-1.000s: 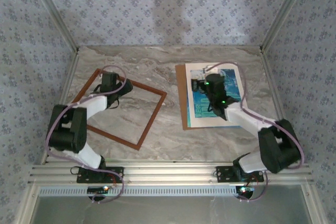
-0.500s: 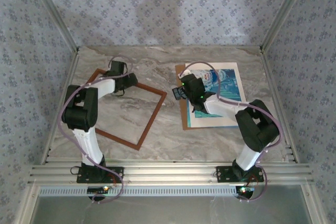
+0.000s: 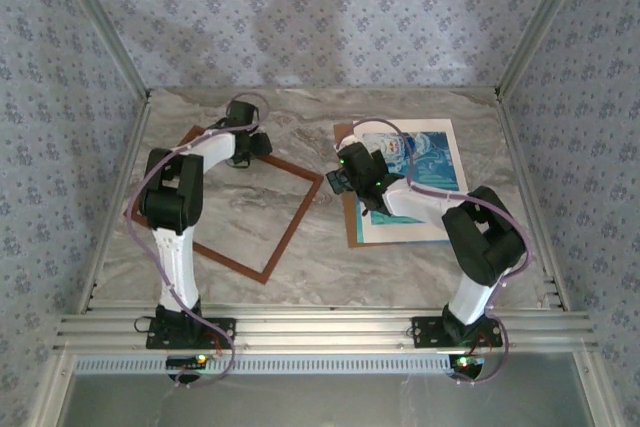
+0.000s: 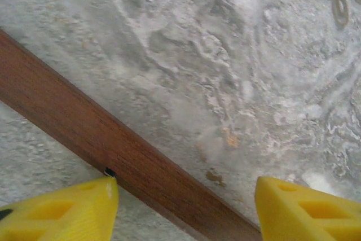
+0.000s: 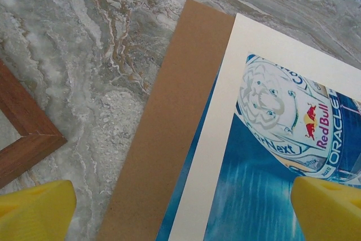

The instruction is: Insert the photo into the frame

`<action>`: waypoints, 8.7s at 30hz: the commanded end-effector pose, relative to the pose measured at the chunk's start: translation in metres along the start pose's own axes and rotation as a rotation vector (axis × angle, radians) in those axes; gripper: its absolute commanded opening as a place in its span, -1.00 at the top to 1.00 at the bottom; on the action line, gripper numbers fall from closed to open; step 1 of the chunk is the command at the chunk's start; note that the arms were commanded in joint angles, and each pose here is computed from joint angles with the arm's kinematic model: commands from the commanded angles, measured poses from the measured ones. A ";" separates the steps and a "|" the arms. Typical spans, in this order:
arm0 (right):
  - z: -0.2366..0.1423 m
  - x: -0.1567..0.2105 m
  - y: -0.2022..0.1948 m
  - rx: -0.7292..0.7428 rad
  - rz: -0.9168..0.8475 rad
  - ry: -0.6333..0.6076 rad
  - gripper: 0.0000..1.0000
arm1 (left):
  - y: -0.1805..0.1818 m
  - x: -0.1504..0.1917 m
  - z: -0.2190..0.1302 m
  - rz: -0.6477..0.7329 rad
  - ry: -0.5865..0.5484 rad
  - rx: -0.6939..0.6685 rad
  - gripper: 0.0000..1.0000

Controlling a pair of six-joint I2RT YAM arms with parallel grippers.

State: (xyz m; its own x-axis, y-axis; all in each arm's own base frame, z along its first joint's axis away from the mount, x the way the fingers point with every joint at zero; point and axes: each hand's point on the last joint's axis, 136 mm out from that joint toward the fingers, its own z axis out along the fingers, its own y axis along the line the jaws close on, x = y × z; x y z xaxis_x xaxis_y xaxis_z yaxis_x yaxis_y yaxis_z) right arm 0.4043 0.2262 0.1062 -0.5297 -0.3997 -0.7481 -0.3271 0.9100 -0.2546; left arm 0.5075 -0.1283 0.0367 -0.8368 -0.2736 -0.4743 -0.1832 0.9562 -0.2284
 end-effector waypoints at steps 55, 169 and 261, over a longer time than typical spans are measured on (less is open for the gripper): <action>0.032 0.105 -0.075 -0.321 0.721 0.491 -0.81 | -0.167 0.071 -0.098 0.327 0.007 0.474 -0.53; -0.097 0.037 -0.222 -0.290 1.036 -0.084 1.00 | -0.187 0.053 -0.106 0.335 -0.053 0.420 -0.57; 0.033 -0.060 0.095 -0.753 0.863 0.311 1.00 | 0.159 -0.023 -0.188 -0.448 -0.488 0.125 -0.62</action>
State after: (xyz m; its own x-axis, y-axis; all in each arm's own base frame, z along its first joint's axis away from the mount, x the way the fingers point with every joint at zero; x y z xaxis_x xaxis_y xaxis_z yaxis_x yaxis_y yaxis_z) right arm 0.4341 0.3531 0.0992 -0.9449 0.2348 -0.2283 -0.0467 0.5935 0.8035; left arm 0.3970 0.0630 0.1520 -0.3766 -0.7024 -0.6040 -0.4436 0.7091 -0.5481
